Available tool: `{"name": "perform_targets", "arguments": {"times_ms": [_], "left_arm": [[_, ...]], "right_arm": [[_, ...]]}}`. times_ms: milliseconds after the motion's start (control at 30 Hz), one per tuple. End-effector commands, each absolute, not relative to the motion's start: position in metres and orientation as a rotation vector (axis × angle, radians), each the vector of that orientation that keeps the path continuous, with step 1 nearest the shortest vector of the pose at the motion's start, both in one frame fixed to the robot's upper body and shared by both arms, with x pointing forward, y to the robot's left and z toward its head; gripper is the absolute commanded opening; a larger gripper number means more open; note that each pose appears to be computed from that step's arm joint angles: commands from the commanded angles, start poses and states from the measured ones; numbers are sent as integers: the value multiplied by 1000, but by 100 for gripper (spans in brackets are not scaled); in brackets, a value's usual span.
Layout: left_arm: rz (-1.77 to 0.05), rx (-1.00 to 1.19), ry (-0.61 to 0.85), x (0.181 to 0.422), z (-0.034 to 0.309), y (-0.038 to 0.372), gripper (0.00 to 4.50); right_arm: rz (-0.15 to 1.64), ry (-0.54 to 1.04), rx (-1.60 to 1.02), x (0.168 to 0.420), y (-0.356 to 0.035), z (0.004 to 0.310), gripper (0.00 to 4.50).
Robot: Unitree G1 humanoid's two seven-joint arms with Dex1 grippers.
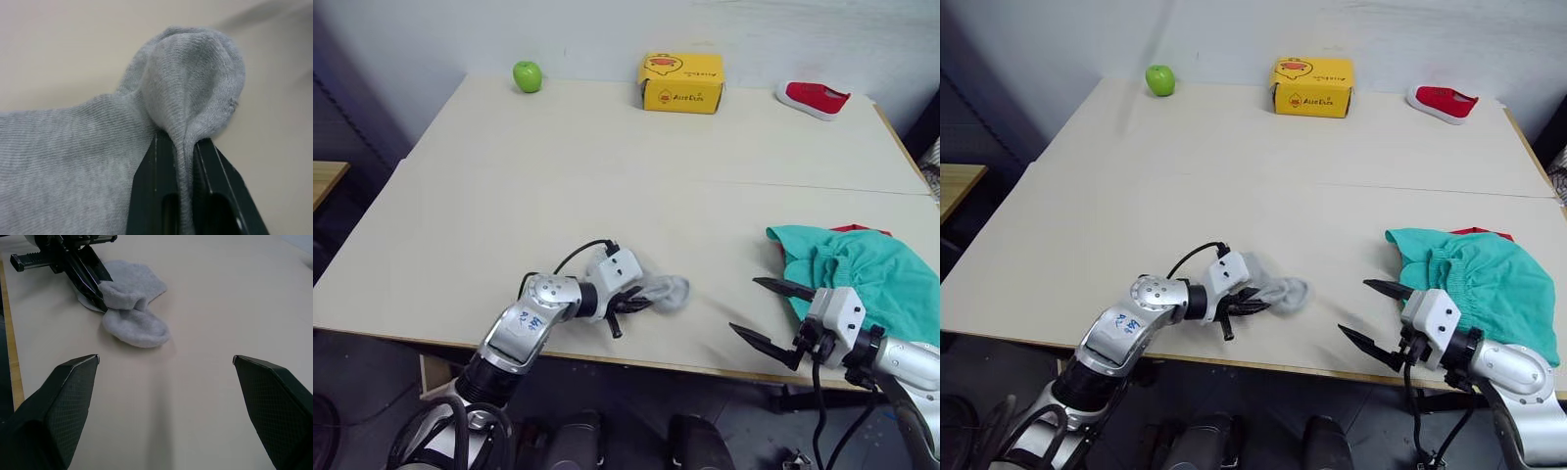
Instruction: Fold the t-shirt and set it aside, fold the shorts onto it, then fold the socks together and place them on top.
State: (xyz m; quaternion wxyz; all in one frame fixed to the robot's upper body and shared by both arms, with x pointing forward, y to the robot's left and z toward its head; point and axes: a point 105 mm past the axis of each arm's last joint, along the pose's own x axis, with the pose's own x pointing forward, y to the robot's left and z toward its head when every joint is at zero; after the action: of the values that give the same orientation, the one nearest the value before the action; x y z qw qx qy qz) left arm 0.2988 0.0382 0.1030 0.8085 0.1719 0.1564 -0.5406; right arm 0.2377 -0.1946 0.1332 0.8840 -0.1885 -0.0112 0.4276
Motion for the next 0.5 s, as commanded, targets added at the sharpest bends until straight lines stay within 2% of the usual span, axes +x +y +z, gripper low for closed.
{"name": "perform_targets", "arguments": {"times_ms": [33,167,400,500], "left_arm": [[-1218,360,226,293,123,31,175],[-1260,298,107,294,147,44,293],[-1286,297,-6,293,169,78,293],[-1239,331,-34,301,175,98,293]], "right_arm": [[942,-28,-371,233,-181,136,450],[955,-40,-344,236,-172,140,450],[950,-51,-331,242,-167,139,450],[968,-60,-319,243,-161,139,450]]}}
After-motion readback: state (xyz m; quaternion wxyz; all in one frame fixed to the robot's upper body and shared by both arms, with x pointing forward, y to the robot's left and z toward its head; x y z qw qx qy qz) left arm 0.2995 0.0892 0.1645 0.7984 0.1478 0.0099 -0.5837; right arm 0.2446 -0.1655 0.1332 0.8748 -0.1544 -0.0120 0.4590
